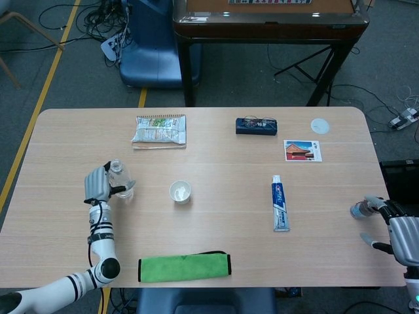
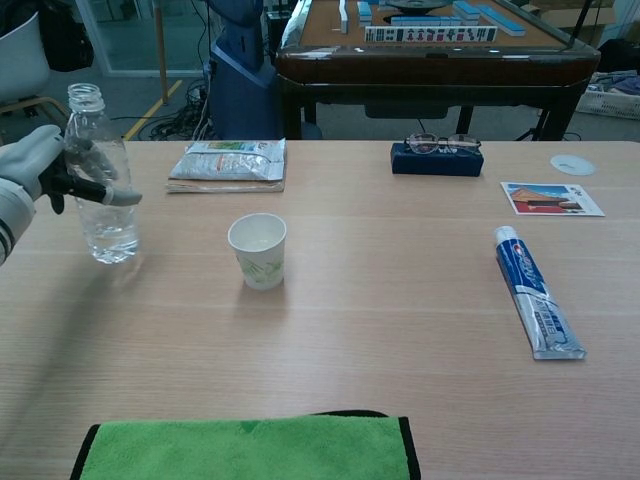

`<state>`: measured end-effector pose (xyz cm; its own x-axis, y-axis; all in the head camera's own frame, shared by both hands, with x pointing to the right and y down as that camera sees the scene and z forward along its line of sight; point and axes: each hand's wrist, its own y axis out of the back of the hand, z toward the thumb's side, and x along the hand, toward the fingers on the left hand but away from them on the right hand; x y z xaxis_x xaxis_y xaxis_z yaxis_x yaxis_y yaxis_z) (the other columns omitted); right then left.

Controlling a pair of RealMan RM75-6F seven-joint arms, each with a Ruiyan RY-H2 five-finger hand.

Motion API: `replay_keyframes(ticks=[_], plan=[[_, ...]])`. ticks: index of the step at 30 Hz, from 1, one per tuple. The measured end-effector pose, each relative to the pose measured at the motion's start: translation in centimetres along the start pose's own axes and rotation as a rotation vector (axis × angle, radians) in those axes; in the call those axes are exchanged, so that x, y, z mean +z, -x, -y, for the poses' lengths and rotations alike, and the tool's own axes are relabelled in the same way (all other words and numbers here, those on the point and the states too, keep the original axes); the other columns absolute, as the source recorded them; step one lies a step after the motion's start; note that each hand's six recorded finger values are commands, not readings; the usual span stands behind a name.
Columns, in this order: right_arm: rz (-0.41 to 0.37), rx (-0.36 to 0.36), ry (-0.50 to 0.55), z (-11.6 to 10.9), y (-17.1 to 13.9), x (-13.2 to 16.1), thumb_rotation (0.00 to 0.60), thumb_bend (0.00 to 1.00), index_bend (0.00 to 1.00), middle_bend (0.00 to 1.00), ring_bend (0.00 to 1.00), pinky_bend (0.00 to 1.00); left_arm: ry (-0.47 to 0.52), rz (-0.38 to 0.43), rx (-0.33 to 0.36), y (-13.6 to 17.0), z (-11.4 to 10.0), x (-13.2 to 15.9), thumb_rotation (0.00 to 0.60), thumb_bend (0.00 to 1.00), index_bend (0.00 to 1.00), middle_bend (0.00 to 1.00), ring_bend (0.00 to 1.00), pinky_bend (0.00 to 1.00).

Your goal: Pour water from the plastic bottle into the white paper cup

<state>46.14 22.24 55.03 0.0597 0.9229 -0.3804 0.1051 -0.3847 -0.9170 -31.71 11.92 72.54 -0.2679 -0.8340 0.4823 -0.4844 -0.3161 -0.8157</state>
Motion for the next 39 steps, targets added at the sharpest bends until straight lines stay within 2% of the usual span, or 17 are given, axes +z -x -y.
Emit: replay_keyframes(ticks=[6,10,14,18,29,33,39], plan=[[0.001,0.000,0.001,0.0,0.0,0.0,0.600,0.05,0.24,0.34,0.28,0.48,0.053,-0.016,0.025,0.2,0.0,-1.6,0.600,0.00,0.61,0.60,0.56,0.68],[0.002,0.003,0.000,0.0,0.0,0.0,0.600,0.05,0.24,0.34,0.28,0.48,0.069,-0.030,0.030,0.3,0.2,-2.9,0.600,0.00,0.60,0.60,0.54,0.59],[0.002,0.006,-0.001,0.1,0.1,0.0,0.600,0.05,0.24,0.34,0.28,0.48,0.061,-0.015,0.019,0.4,0.5,-3.2,0.600,0.00,0.57,0.59,0.49,0.51],[0.003,0.009,-0.003,0.2,0.1,0.0,0.600,0.05,0.24,0.34,0.28,0.48,0.050,0.006,-0.001,0.6,0.7,-3.4,0.600,0.00,0.46,0.48,0.40,0.43],[0.002,0.005,-0.001,0.0,0.0,0.0,0.600,0.05,0.24,0.34,0.28,0.48,0.009,0.048,-0.078,1.2,1.6,-4.1,0.600,0.00,0.14,0.02,0.06,0.19],[0.003,0.005,-0.002,0.0,0.0,0.0,0.600,0.05,0.24,0.34,0.28,0.48,0.005,0.048,-0.089,1.3,1.7,-4.2,0.600,0.00,0.06,0.00,0.00,0.16],[0.001,0.007,-0.006,0.0,0.0,0.0,0.600,0.05,0.24,0.34,0.28,0.48,-0.015,0.032,-0.115,1.5,1.4,-4.4,0.600,0.00,0.00,0.00,0.00,0.15]])
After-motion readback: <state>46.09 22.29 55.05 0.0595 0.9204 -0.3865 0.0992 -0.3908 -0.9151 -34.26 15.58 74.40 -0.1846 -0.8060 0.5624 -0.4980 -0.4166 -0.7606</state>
